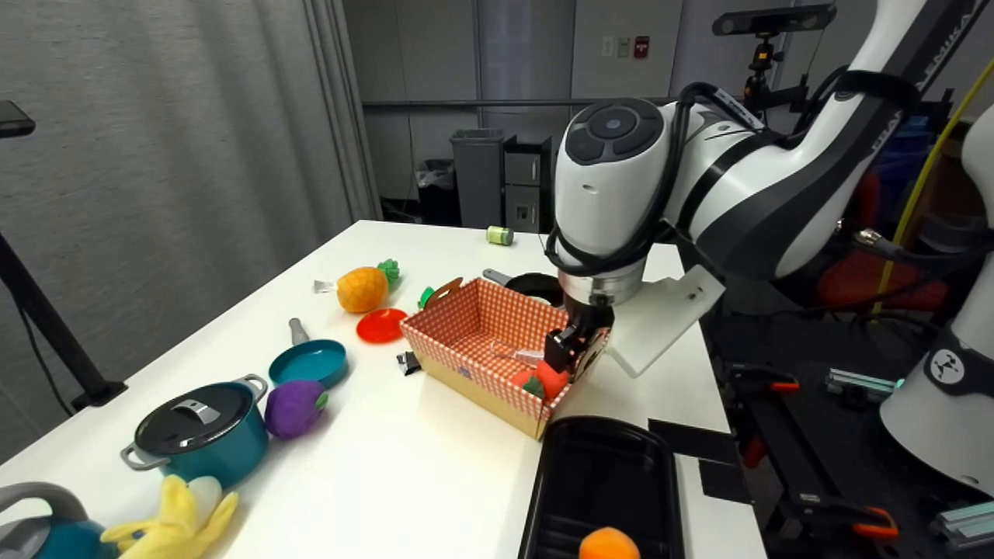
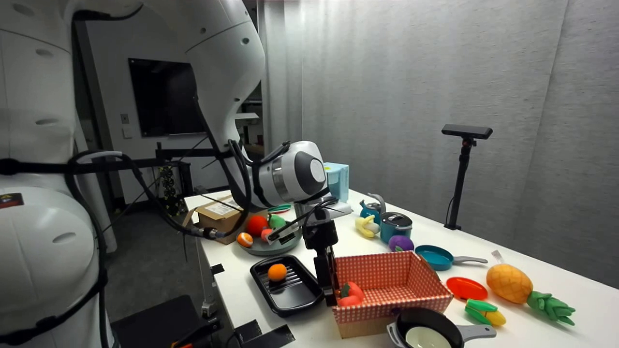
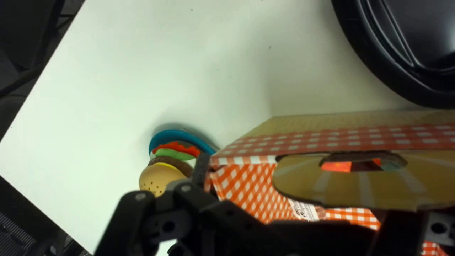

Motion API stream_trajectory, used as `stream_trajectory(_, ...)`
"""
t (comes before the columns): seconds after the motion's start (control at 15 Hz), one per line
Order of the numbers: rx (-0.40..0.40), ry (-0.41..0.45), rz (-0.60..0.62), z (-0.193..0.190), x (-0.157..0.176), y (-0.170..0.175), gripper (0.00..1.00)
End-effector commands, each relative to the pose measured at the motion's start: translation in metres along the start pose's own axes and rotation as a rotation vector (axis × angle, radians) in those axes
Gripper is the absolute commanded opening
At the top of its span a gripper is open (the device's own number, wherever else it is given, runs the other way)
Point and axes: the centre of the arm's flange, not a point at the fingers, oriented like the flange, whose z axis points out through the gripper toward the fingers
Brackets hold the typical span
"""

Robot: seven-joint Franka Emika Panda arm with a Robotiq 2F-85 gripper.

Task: Slide the box to the right

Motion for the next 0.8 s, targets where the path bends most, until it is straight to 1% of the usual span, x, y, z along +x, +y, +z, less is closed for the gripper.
stream_trajectory(0.0,0.040,0.019,0.005,-0.0105,-0.0090,0.0140,1.00)
stream_trajectory(0.2,0.111,0.054,-0.027,-0.0134,-0.0084,0.0116,1.00)
stream_trajectory(0.33,0.152,0.104,-0.080,-0.0149,-0.0065,0.0110,1.00)
stream_trajectory(0.73,0.203,0.248,-0.209,-0.0168,0.0008,0.0143,1.00)
